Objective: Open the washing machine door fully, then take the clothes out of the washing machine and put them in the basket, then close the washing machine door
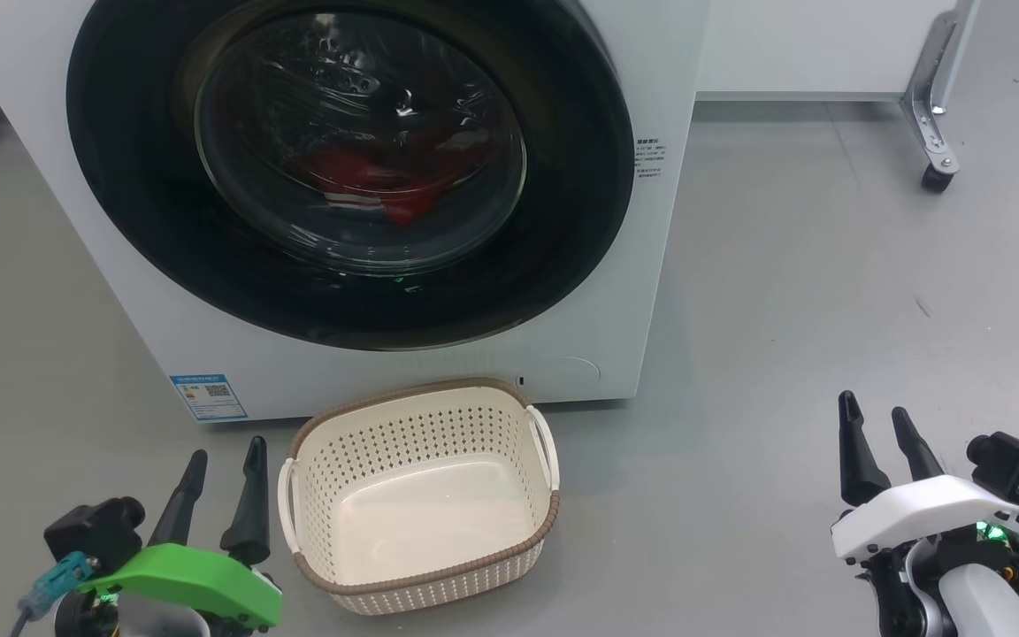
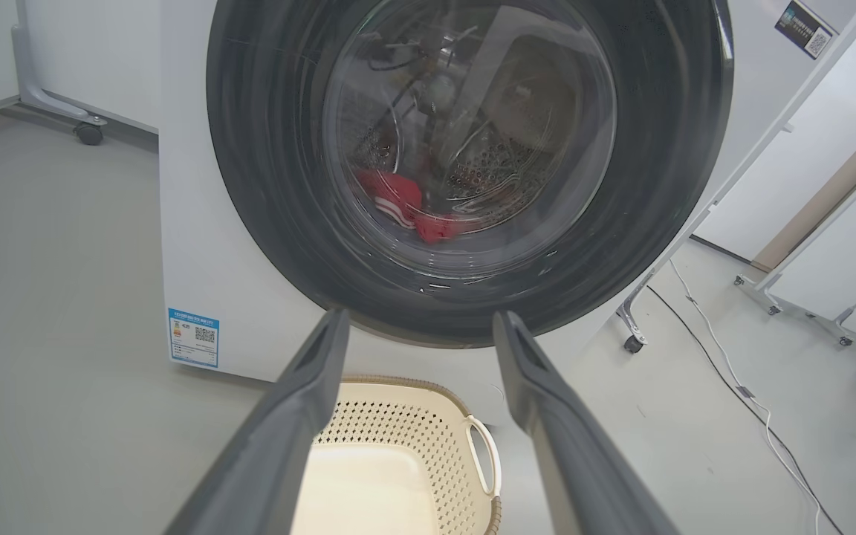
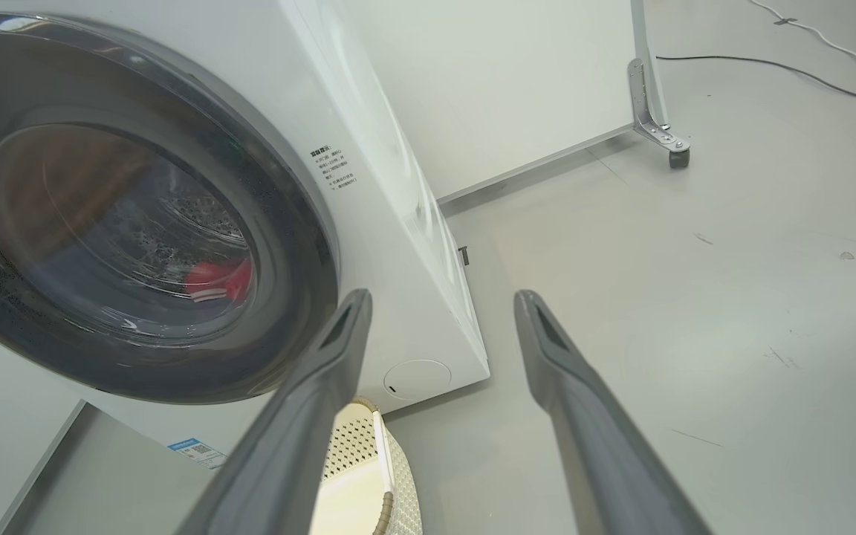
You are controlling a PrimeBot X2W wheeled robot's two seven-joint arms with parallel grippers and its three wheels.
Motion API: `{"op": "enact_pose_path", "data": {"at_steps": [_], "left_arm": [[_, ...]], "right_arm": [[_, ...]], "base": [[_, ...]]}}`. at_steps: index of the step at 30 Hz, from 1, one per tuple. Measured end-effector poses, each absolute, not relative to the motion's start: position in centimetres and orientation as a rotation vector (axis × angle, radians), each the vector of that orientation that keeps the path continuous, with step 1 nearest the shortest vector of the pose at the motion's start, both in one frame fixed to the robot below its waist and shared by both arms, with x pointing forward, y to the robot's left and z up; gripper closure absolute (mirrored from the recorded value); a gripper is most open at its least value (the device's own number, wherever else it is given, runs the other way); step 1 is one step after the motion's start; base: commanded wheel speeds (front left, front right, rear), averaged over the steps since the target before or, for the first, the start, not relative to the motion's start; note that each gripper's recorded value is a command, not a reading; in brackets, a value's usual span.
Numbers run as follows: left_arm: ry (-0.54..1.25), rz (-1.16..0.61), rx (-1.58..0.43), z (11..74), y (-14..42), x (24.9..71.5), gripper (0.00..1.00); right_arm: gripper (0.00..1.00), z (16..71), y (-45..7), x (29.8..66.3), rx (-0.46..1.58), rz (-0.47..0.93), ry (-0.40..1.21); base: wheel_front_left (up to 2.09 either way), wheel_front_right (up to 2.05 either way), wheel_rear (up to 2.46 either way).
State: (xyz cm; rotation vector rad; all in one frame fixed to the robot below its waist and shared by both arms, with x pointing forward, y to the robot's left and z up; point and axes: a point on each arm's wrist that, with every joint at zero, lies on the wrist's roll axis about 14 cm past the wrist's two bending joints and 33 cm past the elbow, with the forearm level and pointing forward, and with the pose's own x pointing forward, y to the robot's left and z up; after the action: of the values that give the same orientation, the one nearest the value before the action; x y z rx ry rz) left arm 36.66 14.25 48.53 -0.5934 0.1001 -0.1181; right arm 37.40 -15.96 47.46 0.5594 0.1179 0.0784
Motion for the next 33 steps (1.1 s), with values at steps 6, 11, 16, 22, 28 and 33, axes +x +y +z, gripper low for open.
{"op": "enact_pose_path", "data": {"at_steps": [6, 11, 16, 22, 28, 33], "left_arm": [[0.095, -0.130, -0.520, 48.4, 13.9, 36.5, 0.00], [0.090, -0.142, -0.459, 48.2, 13.5, 36.4, 0.00], [0.085, -0.139, -0.406, 48.0, 13.5, 36.3, 0.00], [0.078, -0.122, -0.365, 47.8, 13.8, 36.2, 0.00], [0.070, -0.123, -0.304, 47.6, 13.8, 36.1, 0.00], [0.062, -0.130, -0.248, 47.4, 13.6, 36.0, 0.00]], "right_arm": [[0.00, 47.3, -15.5, 37.3, 0.487, 0.093, 0.115], [0.00, 47.2, -15.0, 37.2, 0.427, 0.114, 0.109], [0.00, 47.1, -14.6, 37.1, 0.367, 0.126, 0.103], [0.00, 47.0, -14.2, 37.0, 0.312, 0.141, 0.097], [0.00, 46.9, -13.7, 36.9, 0.242, 0.167, 0.087], [0.00, 46.8, -13.3, 36.8, 0.191, 0.183, 0.077]], "base": [[0.00, 0.00, 0.00], [0.00, 0.00, 0.00], [0.00, 0.00, 0.00], [0.00, 0.00, 0.00], [0.00, 0.00, 0.00], [0.00, 0.00, 0.00]]}}
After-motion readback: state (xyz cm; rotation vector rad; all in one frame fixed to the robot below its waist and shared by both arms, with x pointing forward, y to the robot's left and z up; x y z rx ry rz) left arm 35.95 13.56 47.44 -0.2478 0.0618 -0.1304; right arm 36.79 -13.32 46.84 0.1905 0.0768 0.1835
